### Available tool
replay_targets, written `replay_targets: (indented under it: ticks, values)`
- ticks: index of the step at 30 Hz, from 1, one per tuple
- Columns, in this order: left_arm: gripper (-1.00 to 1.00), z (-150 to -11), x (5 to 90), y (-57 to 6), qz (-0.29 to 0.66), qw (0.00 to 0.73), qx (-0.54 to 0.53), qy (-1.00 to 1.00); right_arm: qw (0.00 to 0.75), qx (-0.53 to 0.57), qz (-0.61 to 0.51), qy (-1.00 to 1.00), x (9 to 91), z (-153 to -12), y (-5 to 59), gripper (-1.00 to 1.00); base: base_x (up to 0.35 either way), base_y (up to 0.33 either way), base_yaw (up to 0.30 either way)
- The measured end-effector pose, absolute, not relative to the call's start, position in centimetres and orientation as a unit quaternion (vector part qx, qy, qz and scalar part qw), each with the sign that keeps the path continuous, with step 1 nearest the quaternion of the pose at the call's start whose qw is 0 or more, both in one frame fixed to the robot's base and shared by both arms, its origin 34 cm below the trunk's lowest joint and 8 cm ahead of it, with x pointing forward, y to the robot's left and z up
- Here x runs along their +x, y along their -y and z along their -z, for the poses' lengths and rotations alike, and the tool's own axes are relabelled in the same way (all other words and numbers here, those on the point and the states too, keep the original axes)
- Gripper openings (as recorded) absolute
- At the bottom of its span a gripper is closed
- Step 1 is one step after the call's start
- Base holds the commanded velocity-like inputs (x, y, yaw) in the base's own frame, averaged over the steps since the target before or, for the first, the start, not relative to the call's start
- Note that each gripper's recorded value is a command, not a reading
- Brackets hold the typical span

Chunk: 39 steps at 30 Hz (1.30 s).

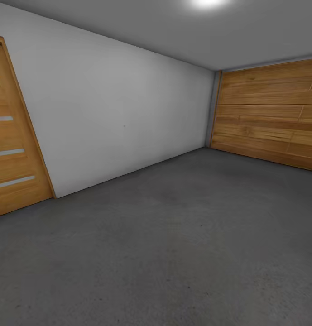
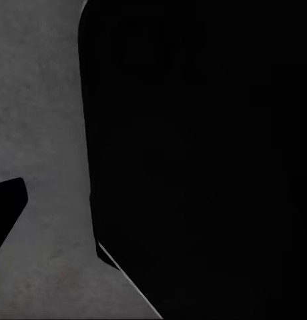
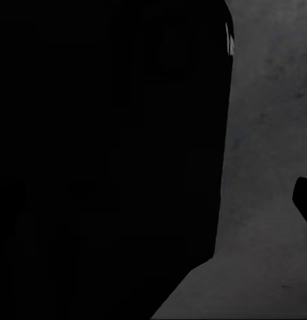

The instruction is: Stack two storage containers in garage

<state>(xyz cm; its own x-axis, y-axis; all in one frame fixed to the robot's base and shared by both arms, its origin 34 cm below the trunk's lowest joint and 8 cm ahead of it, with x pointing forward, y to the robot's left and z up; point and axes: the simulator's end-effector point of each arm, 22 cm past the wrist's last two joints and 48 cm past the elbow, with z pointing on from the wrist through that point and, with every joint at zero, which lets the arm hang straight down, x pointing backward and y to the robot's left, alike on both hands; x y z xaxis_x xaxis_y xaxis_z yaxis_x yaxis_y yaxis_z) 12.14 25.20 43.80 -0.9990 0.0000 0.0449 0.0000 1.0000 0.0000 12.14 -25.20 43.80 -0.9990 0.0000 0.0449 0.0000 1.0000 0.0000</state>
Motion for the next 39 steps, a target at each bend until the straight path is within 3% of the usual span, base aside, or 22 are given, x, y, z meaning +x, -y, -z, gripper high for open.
replay_targets:
  ticks: [12, 39]
  values:
    - [1.00, -43.8, 14.2, -25.6, 0.002, -0.006, 0.001, 1.000, -0.001, 0.008, 0.001, 1.000, 13.3, -43.8, 25.3, 1.00, 0.000, 0.000, 0.001]
    - [1.00, -43.8, 14.5, -25.6, 0.002, -0.012, 0.000, 1.000, -0.020, 0.007, 0.001, 1.000, 14.2, -43.8, 25.2, 1.00, 0.000, 0.000, 0.267]
